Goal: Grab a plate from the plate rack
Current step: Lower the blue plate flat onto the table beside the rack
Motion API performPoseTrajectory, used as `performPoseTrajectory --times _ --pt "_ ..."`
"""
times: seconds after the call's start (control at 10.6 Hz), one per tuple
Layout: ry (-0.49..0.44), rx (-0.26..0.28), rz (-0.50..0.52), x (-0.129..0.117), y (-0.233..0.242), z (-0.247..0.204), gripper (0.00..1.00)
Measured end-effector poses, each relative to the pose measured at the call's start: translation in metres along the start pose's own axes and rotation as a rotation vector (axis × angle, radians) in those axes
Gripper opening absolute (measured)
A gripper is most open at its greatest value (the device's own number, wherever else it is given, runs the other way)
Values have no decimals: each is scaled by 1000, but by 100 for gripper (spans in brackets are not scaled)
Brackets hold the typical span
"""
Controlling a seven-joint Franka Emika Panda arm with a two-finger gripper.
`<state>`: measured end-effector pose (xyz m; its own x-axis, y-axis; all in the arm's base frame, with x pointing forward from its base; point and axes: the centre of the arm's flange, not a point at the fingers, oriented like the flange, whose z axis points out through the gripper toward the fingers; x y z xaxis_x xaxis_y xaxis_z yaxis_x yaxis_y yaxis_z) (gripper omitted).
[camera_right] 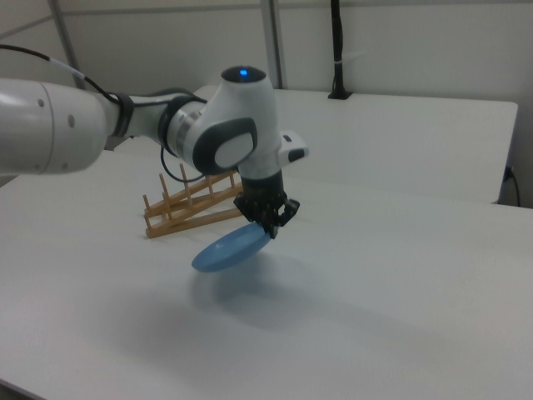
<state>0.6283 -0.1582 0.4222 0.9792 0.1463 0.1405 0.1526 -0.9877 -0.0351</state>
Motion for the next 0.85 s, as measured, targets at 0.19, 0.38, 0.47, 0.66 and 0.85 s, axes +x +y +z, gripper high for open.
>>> performPoseTrajectory --times 0.19,0.38,0.47,0.66,0.85 --pt "13 48 52 -2 3 25 7" --pt "16 89 99 -6 7 36 7" --pt "10 99 109 -8 8 42 7" --pt "-17 107 114 -11 9 58 11" --pt "-38 111 117 -13 10 73 19"
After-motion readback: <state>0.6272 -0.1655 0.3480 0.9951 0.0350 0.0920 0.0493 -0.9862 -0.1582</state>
